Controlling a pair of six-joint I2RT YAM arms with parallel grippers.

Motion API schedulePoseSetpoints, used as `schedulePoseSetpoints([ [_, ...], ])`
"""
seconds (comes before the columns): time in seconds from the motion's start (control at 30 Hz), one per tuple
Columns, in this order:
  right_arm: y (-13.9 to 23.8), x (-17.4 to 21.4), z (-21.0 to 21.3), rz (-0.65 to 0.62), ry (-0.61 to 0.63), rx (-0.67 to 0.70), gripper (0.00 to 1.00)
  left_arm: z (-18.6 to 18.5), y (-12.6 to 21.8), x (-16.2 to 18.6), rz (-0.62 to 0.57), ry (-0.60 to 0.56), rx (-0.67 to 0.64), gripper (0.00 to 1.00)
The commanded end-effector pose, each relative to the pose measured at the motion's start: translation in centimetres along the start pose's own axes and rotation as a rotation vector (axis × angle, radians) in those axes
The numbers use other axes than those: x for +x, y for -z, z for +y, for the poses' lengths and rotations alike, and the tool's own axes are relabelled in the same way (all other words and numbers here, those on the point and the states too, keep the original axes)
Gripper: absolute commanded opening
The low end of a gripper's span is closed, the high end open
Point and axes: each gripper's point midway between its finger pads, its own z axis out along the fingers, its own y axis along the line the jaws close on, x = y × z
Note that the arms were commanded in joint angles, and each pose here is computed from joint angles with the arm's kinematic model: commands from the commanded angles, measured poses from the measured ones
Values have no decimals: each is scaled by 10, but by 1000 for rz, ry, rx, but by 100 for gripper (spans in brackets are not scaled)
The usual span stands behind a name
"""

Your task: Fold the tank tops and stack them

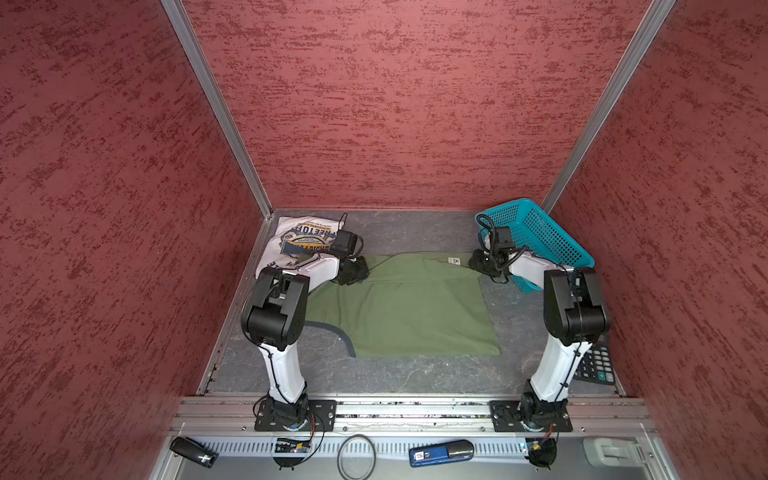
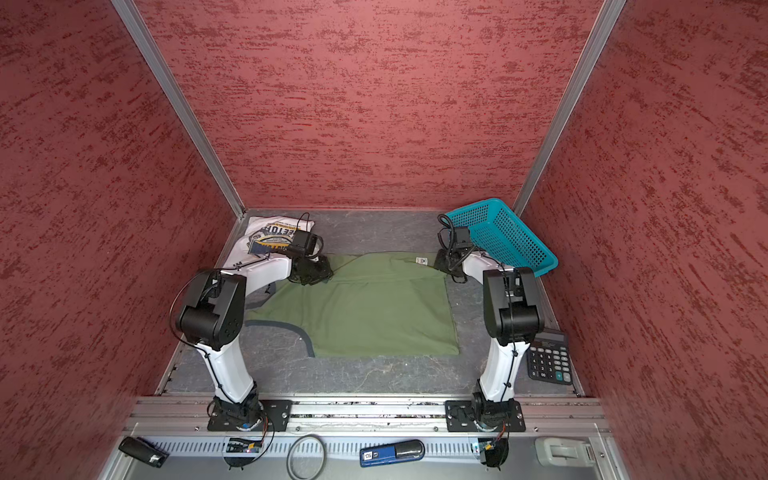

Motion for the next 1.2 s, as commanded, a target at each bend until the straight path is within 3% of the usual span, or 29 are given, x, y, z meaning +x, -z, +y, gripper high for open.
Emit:
schedulePoseSetpoints([
  [0.0, 0, 2, -3, 19, 7, 8, 45, -3, 0, -4, -13, -3, 13, 27],
  [0.27, 10, 6, 7, 19, 0, -51, 14, -4, 15, -6, -57, 14, 68, 0],
  [0.5, 27, 2, 13, -20, 5, -78, 0, -8, 40, -12, -133, 19, 122, 0],
  [0.8, 40, -3, 3, -63, -5, -37, 0, -4, 62, -21, -191, 38, 157, 0],
  [0.87, 39, 1, -3, -53, -17, -13, 16, -1, 64, -21, -197, 44, 156, 0],
  [0.93, 35, 6, -8, -37, -31, -7, 24, 2, 65, -22, -201, 52, 150, 0],
  [1.17, 22, 23, 4, 33, -42, -120, 35, 8, 61, -21, -197, 67, 153, 0],
])
